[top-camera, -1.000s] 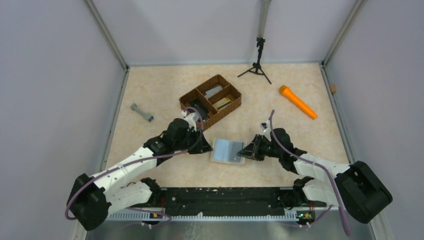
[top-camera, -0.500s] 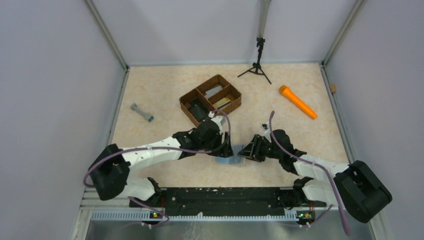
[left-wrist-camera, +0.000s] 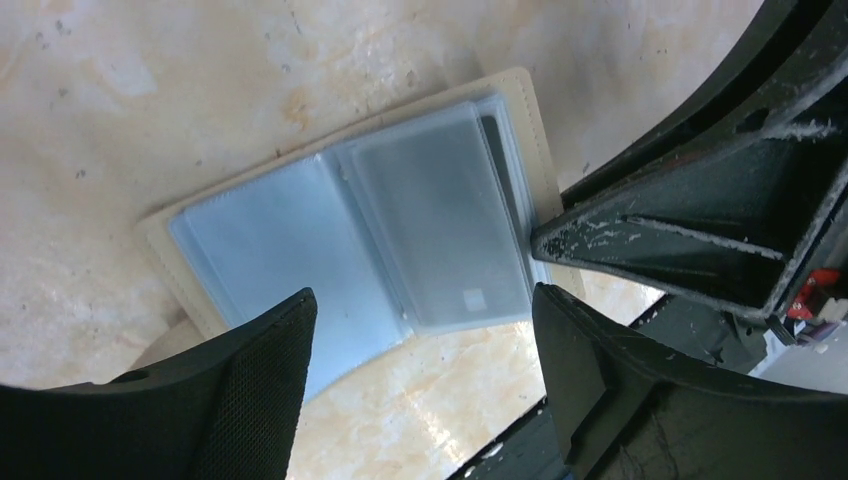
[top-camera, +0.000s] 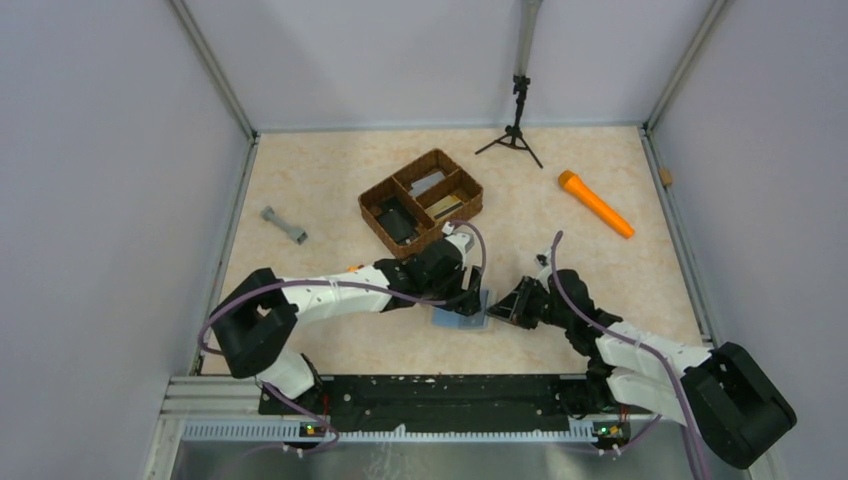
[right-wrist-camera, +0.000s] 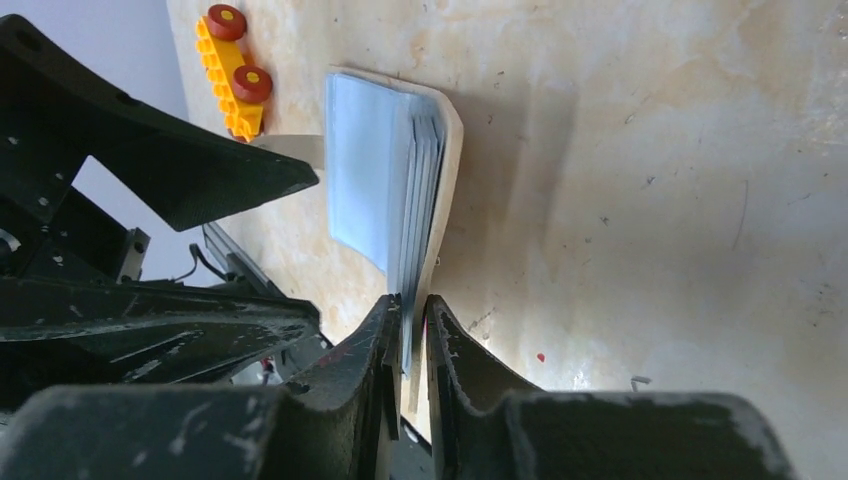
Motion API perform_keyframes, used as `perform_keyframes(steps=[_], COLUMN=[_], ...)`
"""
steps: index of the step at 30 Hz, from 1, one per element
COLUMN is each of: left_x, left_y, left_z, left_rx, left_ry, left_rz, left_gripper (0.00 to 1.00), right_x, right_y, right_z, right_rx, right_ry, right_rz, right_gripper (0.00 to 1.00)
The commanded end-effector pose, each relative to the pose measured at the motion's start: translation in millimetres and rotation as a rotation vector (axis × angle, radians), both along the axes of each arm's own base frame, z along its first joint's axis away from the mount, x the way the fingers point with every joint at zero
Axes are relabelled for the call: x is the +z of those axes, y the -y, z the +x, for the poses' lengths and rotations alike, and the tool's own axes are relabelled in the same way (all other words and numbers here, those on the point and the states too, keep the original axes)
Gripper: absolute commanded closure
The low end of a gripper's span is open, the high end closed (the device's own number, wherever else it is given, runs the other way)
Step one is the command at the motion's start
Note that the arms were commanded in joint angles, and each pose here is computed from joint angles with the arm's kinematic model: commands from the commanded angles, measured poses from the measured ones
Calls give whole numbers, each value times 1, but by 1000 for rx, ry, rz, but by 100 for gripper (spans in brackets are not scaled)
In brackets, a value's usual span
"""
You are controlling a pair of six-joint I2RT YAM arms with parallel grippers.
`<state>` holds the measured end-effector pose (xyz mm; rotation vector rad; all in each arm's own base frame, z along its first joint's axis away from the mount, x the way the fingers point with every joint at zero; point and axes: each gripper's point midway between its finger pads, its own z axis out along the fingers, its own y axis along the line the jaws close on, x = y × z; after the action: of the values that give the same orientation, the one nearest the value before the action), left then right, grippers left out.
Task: Take the credit cards out of the card holder
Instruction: Place the card holder at the center of the board, then pick up the card holder from the center of the board.
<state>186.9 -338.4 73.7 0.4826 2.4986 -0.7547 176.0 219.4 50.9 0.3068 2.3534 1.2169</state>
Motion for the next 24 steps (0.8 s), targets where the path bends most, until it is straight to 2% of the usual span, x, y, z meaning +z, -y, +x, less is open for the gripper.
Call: perform_keyframes(steps=[1, 8, 12, 14, 19, 22, 24], left_x=[5, -27, -40, -48, -63, -60, -55], left_y=[18, 17, 14, 13, 4, 2, 2], left_z=[10, 6, 2, -1, -5, -7, -7], left_rx=[-48, -46, -36, -38, -24, -23, -24], left_ry=[37, -61, -115, -146, -201, -202, -203], left_rz=[7, 108, 120, 114, 114, 82, 49], left_gripper=[18, 18, 24, 32, 64, 66, 66], right_x=[12, 10, 9, 10, 9, 9, 11], right_y=[1, 0, 0, 0, 0, 0, -1], right_z=[11, 11, 11, 11, 12, 12, 12], right_rx=[-38, -31, -29, -30, -29, -29, -16], right_ry=[49, 44, 43, 47, 48, 51, 59], right_rz=[33, 30, 27, 27, 22, 19, 27], right_gripper=[87, 92, 93, 94, 94, 93, 81])
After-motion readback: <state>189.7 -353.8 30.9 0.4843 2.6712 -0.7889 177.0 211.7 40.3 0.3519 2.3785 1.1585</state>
